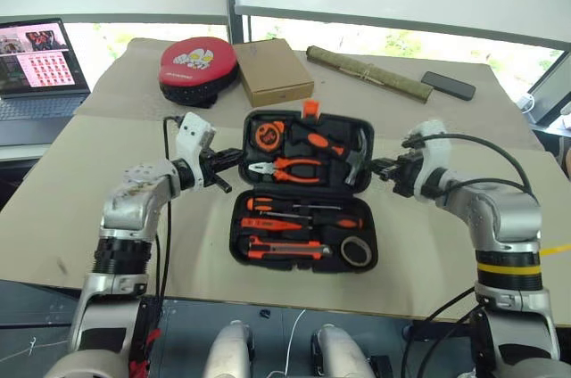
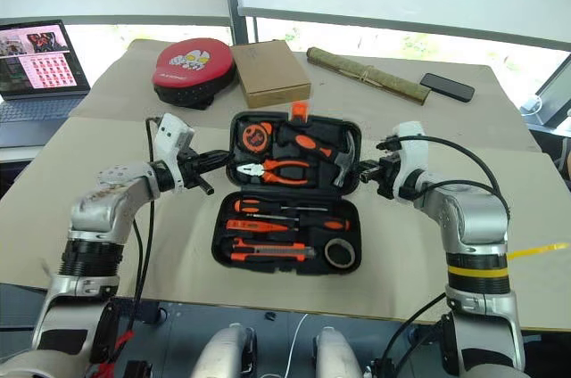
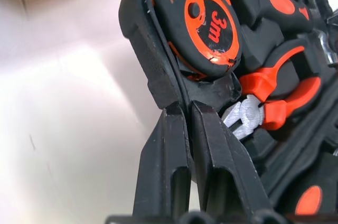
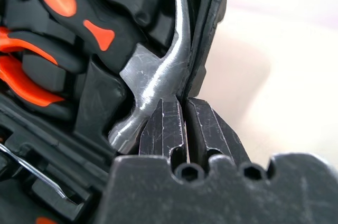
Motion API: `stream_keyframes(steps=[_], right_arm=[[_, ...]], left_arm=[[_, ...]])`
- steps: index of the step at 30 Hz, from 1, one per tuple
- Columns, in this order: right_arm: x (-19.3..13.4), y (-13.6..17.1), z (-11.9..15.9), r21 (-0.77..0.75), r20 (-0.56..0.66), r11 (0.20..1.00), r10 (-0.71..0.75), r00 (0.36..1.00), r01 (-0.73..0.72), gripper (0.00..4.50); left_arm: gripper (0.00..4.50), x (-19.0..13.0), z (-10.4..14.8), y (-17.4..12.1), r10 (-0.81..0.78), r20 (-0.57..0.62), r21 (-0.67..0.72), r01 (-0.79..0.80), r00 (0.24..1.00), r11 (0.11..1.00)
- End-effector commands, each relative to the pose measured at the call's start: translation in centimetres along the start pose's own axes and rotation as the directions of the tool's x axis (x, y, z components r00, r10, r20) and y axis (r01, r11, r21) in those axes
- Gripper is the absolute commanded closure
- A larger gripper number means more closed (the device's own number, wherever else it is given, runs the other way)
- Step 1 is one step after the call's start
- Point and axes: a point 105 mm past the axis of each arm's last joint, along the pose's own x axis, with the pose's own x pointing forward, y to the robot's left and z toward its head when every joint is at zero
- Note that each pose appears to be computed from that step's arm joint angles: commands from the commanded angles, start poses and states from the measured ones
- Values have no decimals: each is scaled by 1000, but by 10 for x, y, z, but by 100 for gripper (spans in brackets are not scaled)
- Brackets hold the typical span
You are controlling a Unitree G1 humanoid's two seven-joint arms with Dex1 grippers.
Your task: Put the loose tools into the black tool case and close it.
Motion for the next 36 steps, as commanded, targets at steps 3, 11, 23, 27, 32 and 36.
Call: stream_keyframes(steps=[3,11,23,27,32,36], right_arm=[[-20,20,30,-317,215,948,61,975,10,447],[-46,43,-9,-598,231,801,138,963,28,447],[-102,60,-31,-711,210,703,184,960,21,306],[-131,71,-38,-559,45,806,262,964,-194,212],[-163,109,-73,-305,-213,764,527,823,-569,361],[-155,121,-92,-269,-298,701,592,749,-661,450]], left_arm=[[443,-3,13,0,55,118,149,-72,991,986],[443,-38,-11,4,217,168,326,-262,962,908],[199,-106,-24,-14,284,124,358,-309,951,881],[53,-131,-20,2,327,34,276,-323,945,905],[46,-113,-36,22,224,-110,231,-194,968,953],[108,-79,-37,29,100,-138,293,-56,985,954]])
